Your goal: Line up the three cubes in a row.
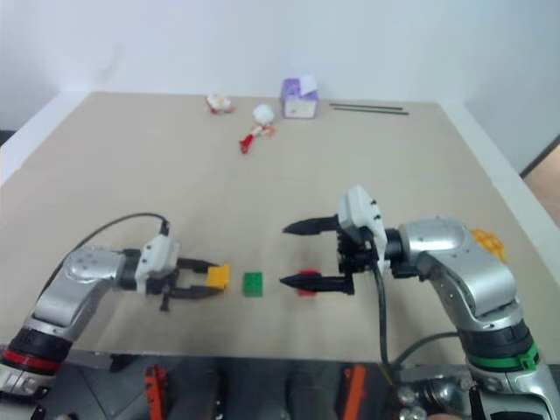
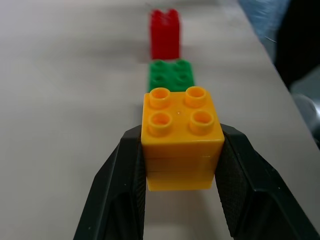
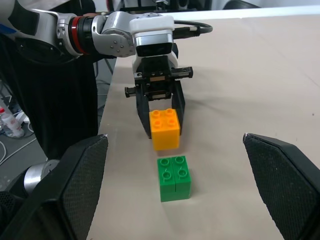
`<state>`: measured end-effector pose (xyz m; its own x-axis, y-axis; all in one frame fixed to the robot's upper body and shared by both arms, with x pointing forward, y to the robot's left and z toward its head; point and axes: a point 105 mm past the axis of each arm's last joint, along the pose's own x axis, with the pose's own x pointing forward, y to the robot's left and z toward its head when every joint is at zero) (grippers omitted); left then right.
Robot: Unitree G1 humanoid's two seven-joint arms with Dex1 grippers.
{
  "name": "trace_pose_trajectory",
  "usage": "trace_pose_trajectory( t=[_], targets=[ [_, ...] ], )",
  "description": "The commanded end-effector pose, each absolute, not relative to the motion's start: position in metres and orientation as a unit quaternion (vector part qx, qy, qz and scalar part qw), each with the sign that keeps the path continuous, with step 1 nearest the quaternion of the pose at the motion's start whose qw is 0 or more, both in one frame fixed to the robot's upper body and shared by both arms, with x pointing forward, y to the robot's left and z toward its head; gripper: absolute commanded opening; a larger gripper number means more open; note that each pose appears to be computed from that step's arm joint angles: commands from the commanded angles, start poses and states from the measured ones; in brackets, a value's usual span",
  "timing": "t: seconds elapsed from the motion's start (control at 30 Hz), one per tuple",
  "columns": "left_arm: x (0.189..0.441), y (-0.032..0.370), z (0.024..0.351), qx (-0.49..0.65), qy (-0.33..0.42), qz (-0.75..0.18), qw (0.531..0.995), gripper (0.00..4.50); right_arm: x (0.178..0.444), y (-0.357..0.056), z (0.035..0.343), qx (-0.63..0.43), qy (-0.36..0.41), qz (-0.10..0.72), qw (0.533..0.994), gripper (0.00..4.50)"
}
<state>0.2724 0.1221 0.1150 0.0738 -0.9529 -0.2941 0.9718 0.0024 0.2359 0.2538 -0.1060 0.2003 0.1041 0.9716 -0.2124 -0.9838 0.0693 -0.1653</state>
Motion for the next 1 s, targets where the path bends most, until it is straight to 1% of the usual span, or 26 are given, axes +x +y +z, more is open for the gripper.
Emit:
trace_pose_trajectory(
  t=[0.03, 0.17, 0.33, 0.53, 0.83, 1.0],
  targets=[
    [0.275, 0.122, 0.119, 0.211, 0.013, -0.691, 0.692, 1.32, 0.249, -0.105, 0.208, -0.150, 0.006, 0.665, 0.732, 4.50],
    [0.280, 0.124, 0.114, 0.218, 0.015, -0.686, 0.695, 1.32, 0.247, -0.106, 0.207, -0.151, 0.007, 0.662, 0.734, 4.50],
    [0.285, 0.139, 0.109, 0.215, 0.032, -0.665, 0.714, 1.32, 0.248, -0.108, 0.205, -0.153, 0.010, 0.657, 0.738, 4.50],
    [0.283, 0.154, 0.110, 0.202, 0.047, -0.654, 0.727, 1.32, 0.249, -0.108, 0.204, -0.153, 0.011, 0.659, 0.736, 4.50],
    [0.266, 0.167, 0.106, 0.195, 0.076, -0.673, 0.709, 1.32, 0.250, -0.105, 0.203, -0.151, 0.009, 0.665, 0.731, 4.50],
    [0.274, 0.166, 0.104, 0.205, 0.072, -0.663, 0.716, 1.32, 0.251, -0.104, 0.202, -0.152, 0.008, 0.666, 0.730, 4.50]
  ],
)
